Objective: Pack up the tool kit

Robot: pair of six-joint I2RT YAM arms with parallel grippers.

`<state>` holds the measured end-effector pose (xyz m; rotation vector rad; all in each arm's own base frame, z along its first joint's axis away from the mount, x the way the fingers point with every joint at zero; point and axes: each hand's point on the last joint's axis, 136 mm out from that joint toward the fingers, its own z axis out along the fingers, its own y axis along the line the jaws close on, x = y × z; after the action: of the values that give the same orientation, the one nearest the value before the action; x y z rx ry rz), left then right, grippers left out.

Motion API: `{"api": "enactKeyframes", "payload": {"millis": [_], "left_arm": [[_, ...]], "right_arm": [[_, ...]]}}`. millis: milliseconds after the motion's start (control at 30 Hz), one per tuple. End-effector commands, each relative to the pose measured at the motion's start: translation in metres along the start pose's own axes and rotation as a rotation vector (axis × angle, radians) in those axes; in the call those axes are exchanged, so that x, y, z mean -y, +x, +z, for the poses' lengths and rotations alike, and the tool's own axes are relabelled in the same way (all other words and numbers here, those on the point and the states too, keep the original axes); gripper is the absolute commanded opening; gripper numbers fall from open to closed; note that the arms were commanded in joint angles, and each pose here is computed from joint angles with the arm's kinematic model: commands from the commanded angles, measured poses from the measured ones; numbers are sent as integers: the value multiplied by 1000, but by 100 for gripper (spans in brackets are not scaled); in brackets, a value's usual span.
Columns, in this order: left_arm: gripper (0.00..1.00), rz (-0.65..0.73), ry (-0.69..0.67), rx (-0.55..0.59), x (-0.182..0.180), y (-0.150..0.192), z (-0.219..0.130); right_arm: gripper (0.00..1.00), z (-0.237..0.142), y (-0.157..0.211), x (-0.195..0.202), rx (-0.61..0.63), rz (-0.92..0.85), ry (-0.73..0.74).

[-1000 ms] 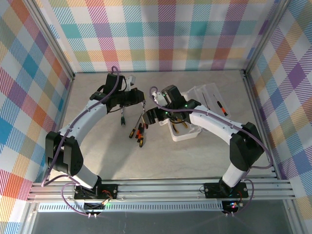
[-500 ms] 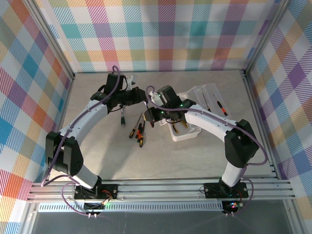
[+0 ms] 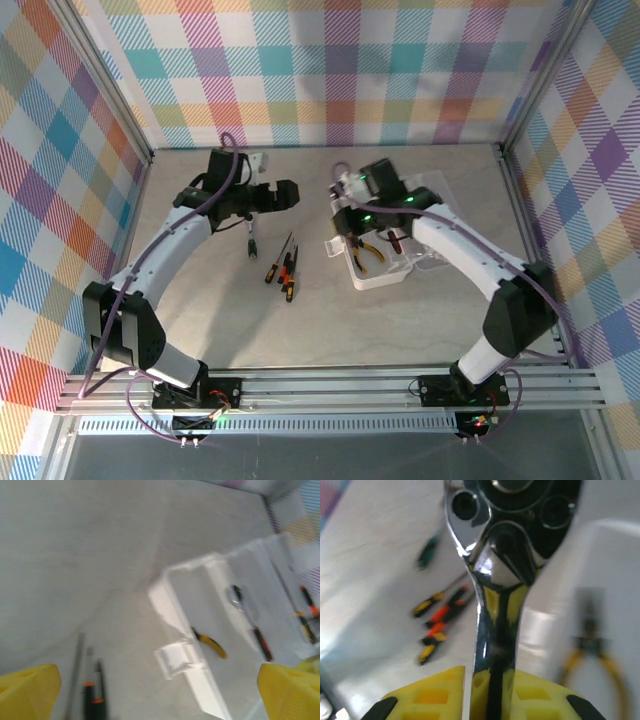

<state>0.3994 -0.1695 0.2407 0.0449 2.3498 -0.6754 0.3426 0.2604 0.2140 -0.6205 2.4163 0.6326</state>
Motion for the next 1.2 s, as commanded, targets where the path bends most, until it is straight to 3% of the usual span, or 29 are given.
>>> {"api": "enactKeyframes", "payload": {"millis": [0,200,667,867,1067,1167], "left_arm": [[100,-5,-170,-38,-48,15,-11],[100,-19,-244,-107,-71,40,-3],[100,-9,-320,-157,-88,55,-2],[100,-4,-350,-174,-95,59,-1],[100,-3,-352,-182,-96,61,0],[100,-4,-350,-184,-96,61,1]], "right_arm": [[0,-34,15,64,-51,-37,242],[0,-29,43,123,-182,-32,436],[10,6,58,165,-322,-56,571],[21,8,55,169,-312,-20,590],[40,6,52,169,-315,-7,599],[44,5,51,168,-313,-5,599]]}}
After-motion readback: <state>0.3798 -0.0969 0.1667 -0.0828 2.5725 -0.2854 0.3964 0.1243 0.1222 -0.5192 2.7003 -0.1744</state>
